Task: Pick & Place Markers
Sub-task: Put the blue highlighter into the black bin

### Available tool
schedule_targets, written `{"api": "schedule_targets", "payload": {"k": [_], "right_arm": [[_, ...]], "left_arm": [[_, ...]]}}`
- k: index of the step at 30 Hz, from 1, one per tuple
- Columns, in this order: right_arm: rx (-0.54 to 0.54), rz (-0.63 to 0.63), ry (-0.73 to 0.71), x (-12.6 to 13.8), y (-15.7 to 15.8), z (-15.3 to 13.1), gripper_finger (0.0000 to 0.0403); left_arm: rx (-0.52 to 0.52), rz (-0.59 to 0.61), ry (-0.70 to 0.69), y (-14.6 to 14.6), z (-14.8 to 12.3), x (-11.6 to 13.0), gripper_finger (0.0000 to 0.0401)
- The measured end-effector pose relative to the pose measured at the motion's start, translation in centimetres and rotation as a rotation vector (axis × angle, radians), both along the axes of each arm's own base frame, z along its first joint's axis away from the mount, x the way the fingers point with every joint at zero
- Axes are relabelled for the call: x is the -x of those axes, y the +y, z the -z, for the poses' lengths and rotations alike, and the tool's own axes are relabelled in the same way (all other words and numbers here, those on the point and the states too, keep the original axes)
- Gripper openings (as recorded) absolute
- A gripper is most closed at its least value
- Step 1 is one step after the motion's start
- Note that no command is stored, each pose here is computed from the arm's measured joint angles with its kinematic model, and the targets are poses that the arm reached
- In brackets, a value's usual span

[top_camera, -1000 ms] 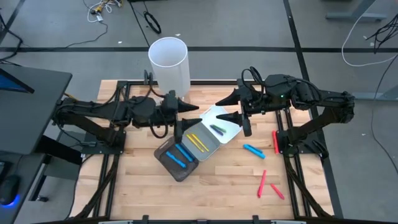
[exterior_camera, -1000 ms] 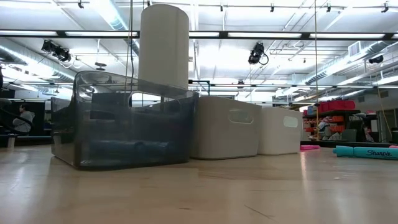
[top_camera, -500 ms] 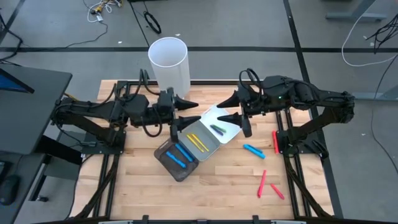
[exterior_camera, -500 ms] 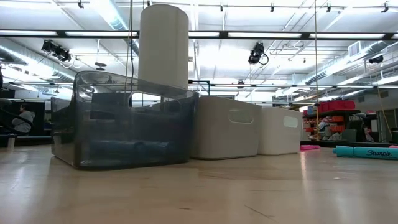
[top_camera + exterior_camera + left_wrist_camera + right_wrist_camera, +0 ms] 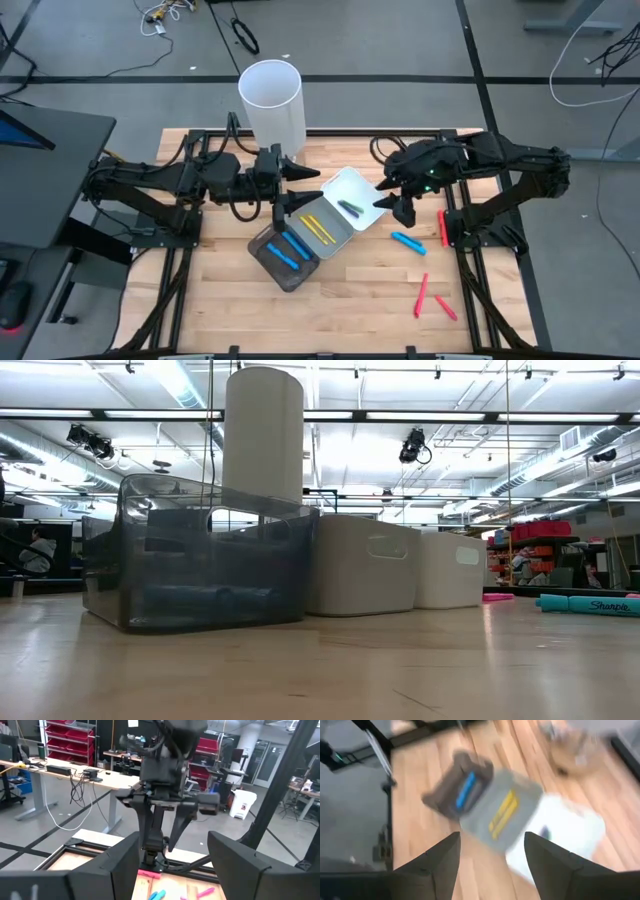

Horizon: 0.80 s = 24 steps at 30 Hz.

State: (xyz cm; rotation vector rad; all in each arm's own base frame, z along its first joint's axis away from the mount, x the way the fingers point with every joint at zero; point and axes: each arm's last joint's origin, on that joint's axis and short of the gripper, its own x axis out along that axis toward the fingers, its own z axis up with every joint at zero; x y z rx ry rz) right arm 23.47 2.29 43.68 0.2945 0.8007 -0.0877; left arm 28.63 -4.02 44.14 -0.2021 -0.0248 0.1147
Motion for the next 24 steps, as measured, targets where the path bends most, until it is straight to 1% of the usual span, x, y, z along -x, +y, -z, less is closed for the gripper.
{"api": "schedule_targets", "payload": {"k": [7,13,17,21,24], "right_arm": [[-0.011,0.041,0.242,1.9,-0.1,1.4,0.0221],[-0.014,0.078,0.397,3.3,-0.2,2.0,0.0221],[-0.045,0.093,0.352,4.5,-0.3,1.3,0.0221],[-0.081,0.165,0.307,6.1,-0.5,0.5,0.0221],[-0.103,0.195,0.293,6.6,-0.6,0.3,0.0221]], "left_arm": [[0.006,0.000,-0.001,0.0,0.0,0.0,0.0236],[0.025,0.003,-0.003,0.0,0.0,0.0,0.0236],[0.025,0.003,-0.003,0.0,0.0,0.0,0.0236],[0.024,0.003,-0.001,0.0,0.0,0.0,0.0236],[0.024,0.008,0.002,0.0,0.0,0.0,0.0236]]}}
